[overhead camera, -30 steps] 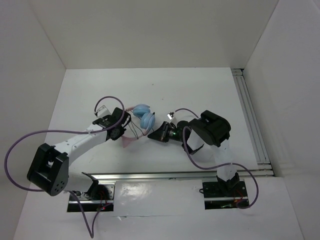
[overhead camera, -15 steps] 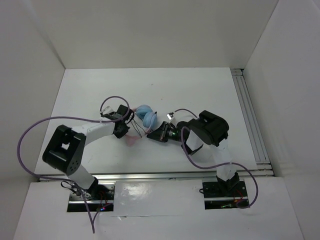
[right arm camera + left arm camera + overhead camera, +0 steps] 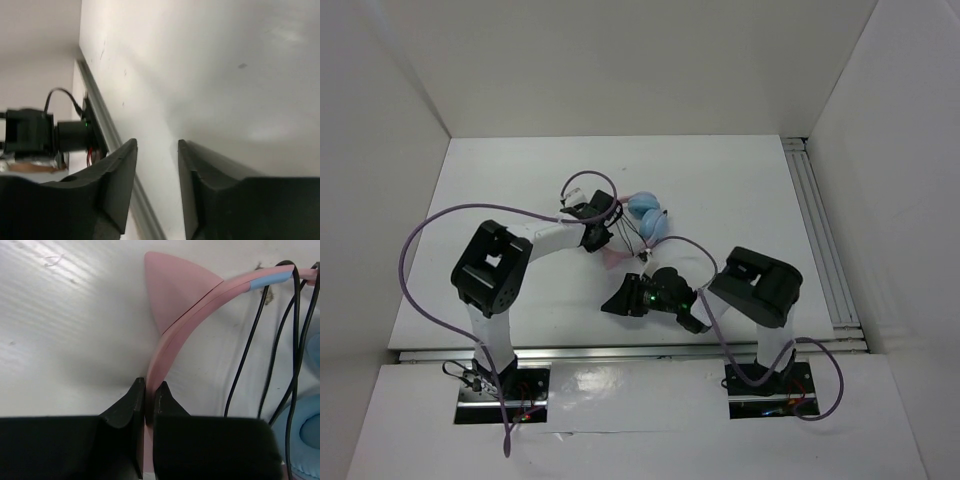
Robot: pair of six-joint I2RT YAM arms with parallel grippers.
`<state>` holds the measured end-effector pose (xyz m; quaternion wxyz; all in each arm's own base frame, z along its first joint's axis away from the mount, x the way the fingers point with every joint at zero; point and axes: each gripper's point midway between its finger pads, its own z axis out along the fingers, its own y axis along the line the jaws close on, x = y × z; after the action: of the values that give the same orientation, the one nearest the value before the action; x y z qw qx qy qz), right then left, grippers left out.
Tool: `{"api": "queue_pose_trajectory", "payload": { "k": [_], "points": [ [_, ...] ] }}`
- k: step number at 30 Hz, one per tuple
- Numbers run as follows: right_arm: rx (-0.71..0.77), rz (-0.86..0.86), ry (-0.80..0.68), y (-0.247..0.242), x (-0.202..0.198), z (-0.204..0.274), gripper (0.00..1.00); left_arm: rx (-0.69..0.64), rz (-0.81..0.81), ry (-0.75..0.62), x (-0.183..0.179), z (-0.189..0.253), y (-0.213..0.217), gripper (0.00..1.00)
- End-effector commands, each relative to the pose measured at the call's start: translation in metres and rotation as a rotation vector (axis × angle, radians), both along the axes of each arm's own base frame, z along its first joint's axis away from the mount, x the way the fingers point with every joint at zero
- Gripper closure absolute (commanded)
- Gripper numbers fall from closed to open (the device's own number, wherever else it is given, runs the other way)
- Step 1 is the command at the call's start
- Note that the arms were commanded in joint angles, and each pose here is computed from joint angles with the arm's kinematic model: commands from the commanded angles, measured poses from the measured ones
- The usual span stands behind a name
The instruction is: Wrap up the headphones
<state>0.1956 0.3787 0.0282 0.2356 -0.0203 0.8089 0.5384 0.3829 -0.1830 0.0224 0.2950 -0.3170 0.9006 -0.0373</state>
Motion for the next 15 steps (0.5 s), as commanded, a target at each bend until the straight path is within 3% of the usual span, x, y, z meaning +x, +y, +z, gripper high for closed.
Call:
{"api": "queue_pose_trajectory", "payload": {
  "k": [1,6,10,11,13,15],
  "points": [
    [-0.066,-0.011,-0.039,-0.007,-0.007,0.014,0.52,-0.016,-0.032,0.035,0.001,-0.018,-0.017,1.00],
    [-0.285,-0.160,-0.105,-0.032,-0.002,0.017,0.46,0.005,-0.051,0.061,-0.007,-0.026,-0.016,1.00],
    [-0.376,-0.277,-0.170,-0.053,0.002,0.040,0.29,0.002,-0.097,0.064,-0.003,-0.024,-0.023,1.00],
    [-0.387,-0.303,-0.186,-0.058,0.002,0.054,0.00,0.019,-0.108,0.084,-0.007,-0.023,-0.021,1.00],
    [-0.412,-0.358,-0.229,-0.068,0.006,0.067,0.00,0.025,-0.123,0.110,-0.010,-0.027,-0.021,0.97],
    [-0.412,-0.381,-0.243,-0.076,0.004,0.082,0.00,0.025,-0.123,0.110,-0.010,-0.027,-0.021,0.87]
  ]
}}
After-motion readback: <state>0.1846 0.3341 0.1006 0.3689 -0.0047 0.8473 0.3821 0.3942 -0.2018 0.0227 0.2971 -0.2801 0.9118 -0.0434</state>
